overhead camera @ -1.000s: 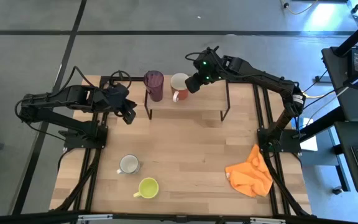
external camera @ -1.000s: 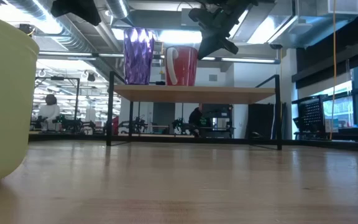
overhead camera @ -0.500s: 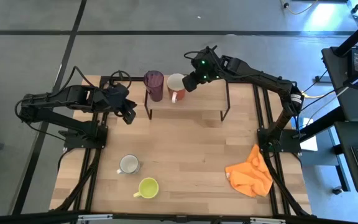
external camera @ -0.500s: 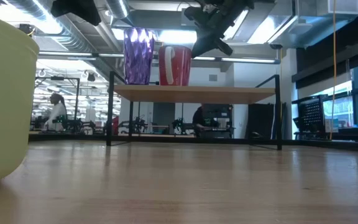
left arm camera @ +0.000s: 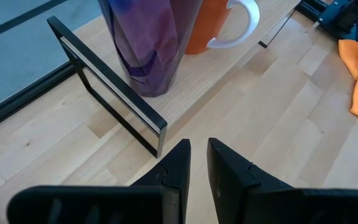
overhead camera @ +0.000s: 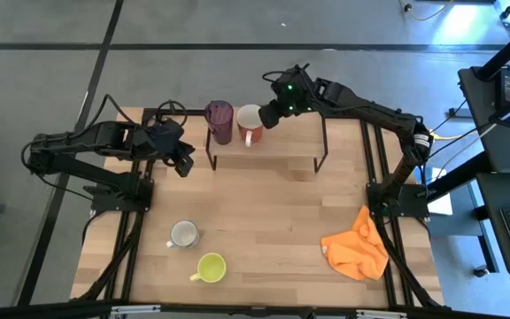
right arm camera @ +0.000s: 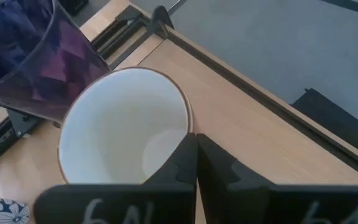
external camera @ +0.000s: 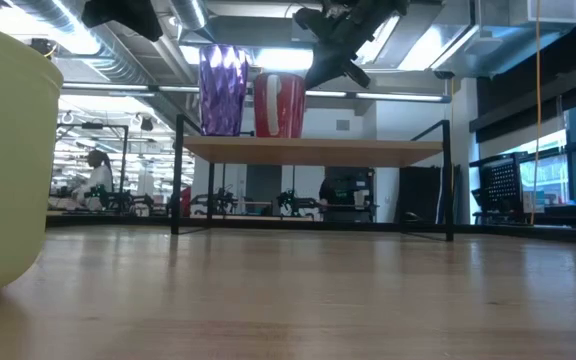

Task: Stack small to large cups/mugs on shelf
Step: Put the orange mug on the shelf, then put the blue mug on the shelf

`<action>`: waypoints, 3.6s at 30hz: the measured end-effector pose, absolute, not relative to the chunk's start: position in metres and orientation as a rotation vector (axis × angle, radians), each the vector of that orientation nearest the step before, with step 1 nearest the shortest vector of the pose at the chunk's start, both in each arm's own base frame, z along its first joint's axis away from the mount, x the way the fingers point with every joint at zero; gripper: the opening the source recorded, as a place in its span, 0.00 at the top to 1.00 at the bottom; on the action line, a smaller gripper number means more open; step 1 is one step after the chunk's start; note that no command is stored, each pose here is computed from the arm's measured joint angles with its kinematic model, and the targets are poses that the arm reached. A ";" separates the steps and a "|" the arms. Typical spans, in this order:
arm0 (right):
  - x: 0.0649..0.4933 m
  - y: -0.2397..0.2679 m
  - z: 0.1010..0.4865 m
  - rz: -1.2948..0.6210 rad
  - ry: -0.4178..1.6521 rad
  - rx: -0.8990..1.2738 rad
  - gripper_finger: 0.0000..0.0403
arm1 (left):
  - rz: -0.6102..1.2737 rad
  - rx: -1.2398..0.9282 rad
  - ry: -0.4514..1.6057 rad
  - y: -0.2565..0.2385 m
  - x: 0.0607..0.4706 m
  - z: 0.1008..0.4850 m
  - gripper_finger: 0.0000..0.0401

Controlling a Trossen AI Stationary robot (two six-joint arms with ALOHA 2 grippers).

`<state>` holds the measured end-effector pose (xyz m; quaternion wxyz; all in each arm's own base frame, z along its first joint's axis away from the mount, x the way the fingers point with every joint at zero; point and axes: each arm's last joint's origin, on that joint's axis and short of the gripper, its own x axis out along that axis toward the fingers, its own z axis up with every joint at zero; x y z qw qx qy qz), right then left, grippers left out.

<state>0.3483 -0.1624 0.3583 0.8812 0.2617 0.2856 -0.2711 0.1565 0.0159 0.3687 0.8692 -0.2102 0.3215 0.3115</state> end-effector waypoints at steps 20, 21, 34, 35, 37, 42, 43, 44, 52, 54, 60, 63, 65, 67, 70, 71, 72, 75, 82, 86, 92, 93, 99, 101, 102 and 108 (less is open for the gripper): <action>0.334 -0.126 0.383 -0.466 0.835 0.502 0.90 | 0.511 -0.407 0.758 -0.003 0.154 0.365 0.88; 0.332 -0.119 0.387 -0.453 0.859 0.493 0.90 | 0.491 -0.402 0.758 -0.006 0.154 0.366 0.88; 0.317 -0.022 0.406 -0.316 1.125 0.470 0.89 | 0.257 -0.376 0.900 -0.051 0.150 0.337 0.88; 0.317 -0.014 0.406 -0.307 1.132 0.465 0.89 | 0.237 -0.387 0.929 -0.055 0.149 0.332 0.88; 0.317 -0.002 0.406 -0.299 1.136 0.439 0.89 | 0.218 -0.414 0.971 -0.061 0.147 0.324 0.88; 0.314 0.020 0.405 -0.361 1.134 0.380 0.89 | 0.283 -0.522 1.031 -0.068 0.144 0.304 0.86; 0.313 0.022 0.405 -0.383 1.135 0.376 0.89 | 0.301 -0.549 1.044 -0.068 0.143 0.300 0.85; 0.313 0.024 0.405 -0.398 1.135 0.373 0.89 | 0.311 -0.570 1.061 -0.069 0.142 0.296 0.84; 0.309 0.036 0.404 -0.419 1.145 0.391 0.78 | 0.343 -0.705 1.161 -0.074 0.140 0.274 0.75; 0.309 0.038 0.404 -0.416 1.145 0.386 0.74 | 0.336 -0.716 1.161 -0.076 0.140 0.272 0.75; 0.309 0.039 0.404 -0.433 1.138 0.396 0.67 | 0.327 -0.680 1.188 -0.083 0.145 0.266 0.75; 0.309 0.039 0.404 -0.435 1.138 0.399 0.66 | 0.333 -0.653 1.220 -0.088 0.148 0.261 0.75; 0.309 0.039 0.404 -0.443 1.134 0.393 0.65 | 0.329 -0.646 1.252 -0.092 0.151 0.257 0.75; 0.309 0.039 0.404 -0.444 1.134 0.391 0.65 | 0.320 -0.643 1.288 -0.096 0.155 0.252 0.75; 0.309 0.039 0.404 -0.443 1.134 0.388 0.65 | 0.323 -0.620 1.322 -0.102 0.159 0.245 0.75; 0.309 0.039 0.404 -0.444 1.134 0.388 0.65 | 0.328 -0.611 1.332 -0.104 0.160 0.243 0.75; 0.309 0.039 0.404 -0.443 1.134 0.387 0.65 | 0.334 -0.601 1.341 -0.105 0.161 0.241 0.75; 0.309 0.039 0.404 -0.443 1.134 0.387 0.65 | 0.342 -0.582 1.360 -0.109 0.164 0.236 0.74; 0.309 0.039 0.404 -0.443 1.134 0.387 0.65 | 0.359 -0.569 1.367 -0.114 0.171 0.229 0.75; 0.309 0.039 0.404 -0.444 1.134 0.388 0.65 | 0.360 -0.594 1.350 -0.114 0.175 0.228 0.78; 0.308 0.039 0.403 -0.449 1.147 0.384 0.65 | 0.378 -0.634 1.323 -0.108 0.181 0.228 0.88; 0.307 0.039 0.403 -0.451 1.152 0.383 0.66 | 0.386 -0.639 1.321 -0.106 0.182 0.228 0.90; 0.303 0.041 0.404 -0.450 1.167 0.375 0.71 | 0.483 -0.698 1.269 -0.098 0.186 0.228 0.98; 0.298 0.043 0.409 -0.443 1.151 0.374 0.73 | 0.528 -0.734 1.247 -0.095 0.188 0.228 0.97; 0.295 0.044 0.412 -0.455 1.130 0.372 0.75 | 0.549 -0.755 1.238 -0.093 0.189 0.228 0.97; 0.261 0.048 0.439 -0.537 0.961 0.424 0.79 | 0.659 -0.883 1.134 -0.081 0.198 0.230 0.99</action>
